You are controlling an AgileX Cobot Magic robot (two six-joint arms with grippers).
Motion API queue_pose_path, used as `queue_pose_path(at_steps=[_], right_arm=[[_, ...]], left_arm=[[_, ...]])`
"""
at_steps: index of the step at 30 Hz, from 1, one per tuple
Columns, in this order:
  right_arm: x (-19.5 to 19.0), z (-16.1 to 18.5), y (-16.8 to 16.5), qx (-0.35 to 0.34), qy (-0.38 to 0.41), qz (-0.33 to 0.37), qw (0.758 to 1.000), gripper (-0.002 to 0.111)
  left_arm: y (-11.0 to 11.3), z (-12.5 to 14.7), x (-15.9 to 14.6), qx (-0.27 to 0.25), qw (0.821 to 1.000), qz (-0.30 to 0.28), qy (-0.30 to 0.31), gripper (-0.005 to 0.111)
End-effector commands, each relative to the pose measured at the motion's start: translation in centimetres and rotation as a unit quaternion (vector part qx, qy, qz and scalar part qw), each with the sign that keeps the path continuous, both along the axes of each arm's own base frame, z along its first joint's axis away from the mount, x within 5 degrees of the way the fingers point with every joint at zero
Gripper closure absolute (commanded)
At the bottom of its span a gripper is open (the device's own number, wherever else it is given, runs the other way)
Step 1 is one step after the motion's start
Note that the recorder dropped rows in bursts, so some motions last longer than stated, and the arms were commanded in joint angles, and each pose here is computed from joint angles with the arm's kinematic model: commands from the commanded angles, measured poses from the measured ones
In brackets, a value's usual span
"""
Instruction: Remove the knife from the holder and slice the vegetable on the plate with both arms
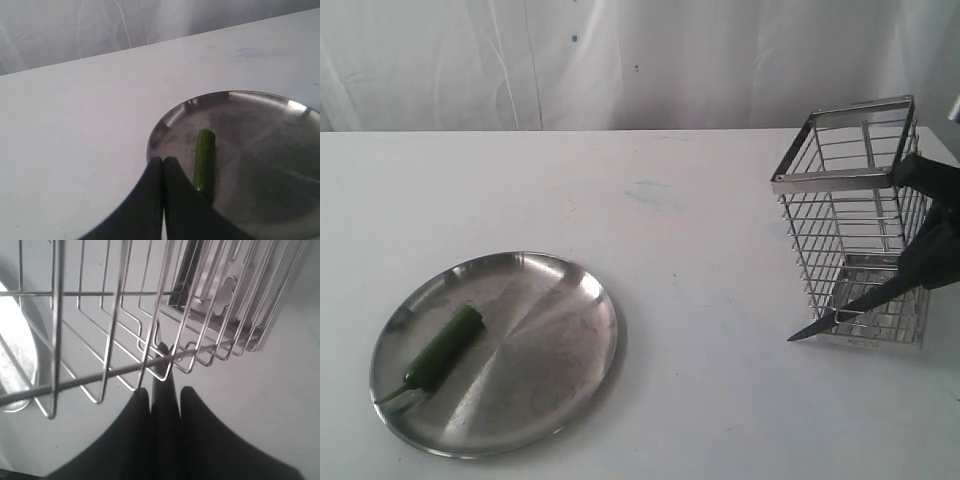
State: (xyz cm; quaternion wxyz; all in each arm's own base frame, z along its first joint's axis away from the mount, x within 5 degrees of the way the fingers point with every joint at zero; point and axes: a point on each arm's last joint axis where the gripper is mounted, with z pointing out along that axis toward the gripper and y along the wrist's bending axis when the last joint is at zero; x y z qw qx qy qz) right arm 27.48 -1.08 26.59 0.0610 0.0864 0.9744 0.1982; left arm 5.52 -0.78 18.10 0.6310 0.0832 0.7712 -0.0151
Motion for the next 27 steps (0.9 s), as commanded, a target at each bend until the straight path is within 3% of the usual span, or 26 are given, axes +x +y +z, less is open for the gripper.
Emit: queue_pose_path(at_steps=[1,3,6,9,14,24,27], right_arm=[[0.5,-2.8,-1.3,-0.068,-0.057,0.005,0.996,0.108],[0.8,-3.9,-1.2,-0.062,-0.099,-0.026,0.993,0.108],[1.5,-4.3,-0.3,-0.013,-0.165,-0.018,0.986,0.108],[2.5,-5.0,-0.4,0.011,-0.172,-0.066,0.983,0.108],[4.0,-6.6,-0.9,-0.009,-0.177,-0.06,0.982,0.108],[5.0,-6.5,-2.2,-0.079,-0.227,-0.064,0.969,0.108],[5.1,-6.5,-2.4,-0.096,-0.233,-0.059,0.966,0.102]], left_arm=[[0.0,-0.1,0.0,-0.005,1.0,-0.002,0.001,0.107],[0.0,-0.1,0.0,-0.005,1.0,-0.002,0.001,0.107],[0.0,-0.1,0.0,-0.005,1.0,-0.002,0.001,0.107],[0.0,-0.1,0.0,-0.005,1.0,-0.002,0.001,0.107],[0.0,-0.1,0.0,-0.005,1.0,-0.002,0.001,0.107],[0.0,-0.1,0.0,-0.005,1.0,-0.002,0.001,0.107],[0.0,-0.1,0.0,-0.005,1.0,-0.002,0.001,0.107]])
